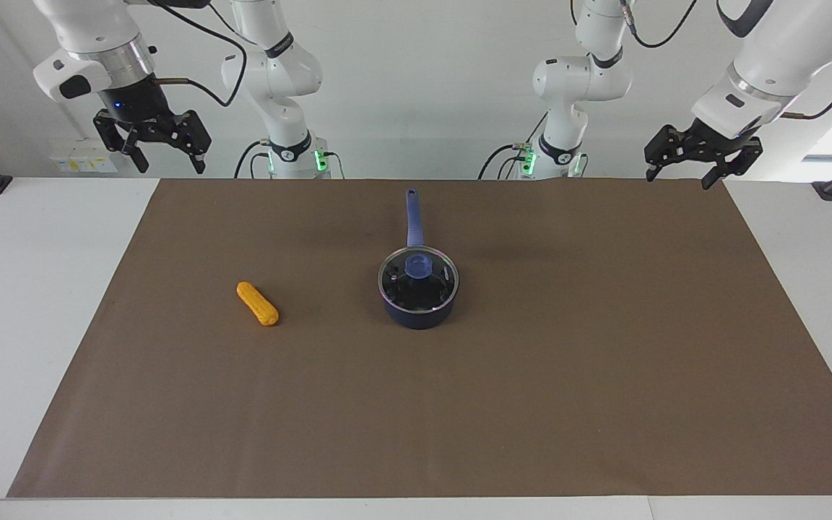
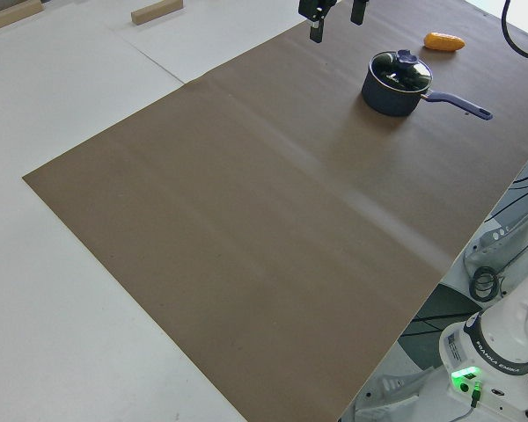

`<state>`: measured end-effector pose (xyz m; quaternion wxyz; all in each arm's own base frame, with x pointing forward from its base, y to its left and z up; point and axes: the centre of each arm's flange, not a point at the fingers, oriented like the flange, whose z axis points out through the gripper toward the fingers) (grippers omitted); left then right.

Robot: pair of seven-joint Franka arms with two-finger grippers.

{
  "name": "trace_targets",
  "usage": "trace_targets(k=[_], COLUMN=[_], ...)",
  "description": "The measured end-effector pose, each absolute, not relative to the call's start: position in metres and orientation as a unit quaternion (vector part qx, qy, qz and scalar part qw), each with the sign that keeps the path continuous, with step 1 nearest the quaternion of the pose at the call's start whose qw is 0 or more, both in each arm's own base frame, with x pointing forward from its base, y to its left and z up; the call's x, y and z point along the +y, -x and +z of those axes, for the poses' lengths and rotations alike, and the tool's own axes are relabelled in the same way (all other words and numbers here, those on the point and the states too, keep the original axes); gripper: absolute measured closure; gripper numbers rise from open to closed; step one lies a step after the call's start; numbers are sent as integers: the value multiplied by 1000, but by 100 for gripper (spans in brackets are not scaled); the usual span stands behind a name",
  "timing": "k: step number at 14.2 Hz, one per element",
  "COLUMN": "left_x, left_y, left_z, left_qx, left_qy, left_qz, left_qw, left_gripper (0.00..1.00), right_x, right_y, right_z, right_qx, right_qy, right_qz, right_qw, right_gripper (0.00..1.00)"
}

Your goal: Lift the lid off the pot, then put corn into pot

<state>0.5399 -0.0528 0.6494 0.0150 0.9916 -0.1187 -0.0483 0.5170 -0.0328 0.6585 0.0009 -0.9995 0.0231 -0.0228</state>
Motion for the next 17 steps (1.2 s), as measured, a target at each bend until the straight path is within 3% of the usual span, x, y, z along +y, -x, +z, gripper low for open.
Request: trace_targets(k=[17], left_x=[-195], left_y=[-548], left_z=[601], left_qx=[-105], left_qy=[-994], left_qz=[-21], left_qw=[10], left_gripper=[0], right_x=[-33], right_y=[-515], right_z=[657], right_qx=[23], right_qy=[1000], right_qz=[-20], right_qw=[1], right_gripper=[0])
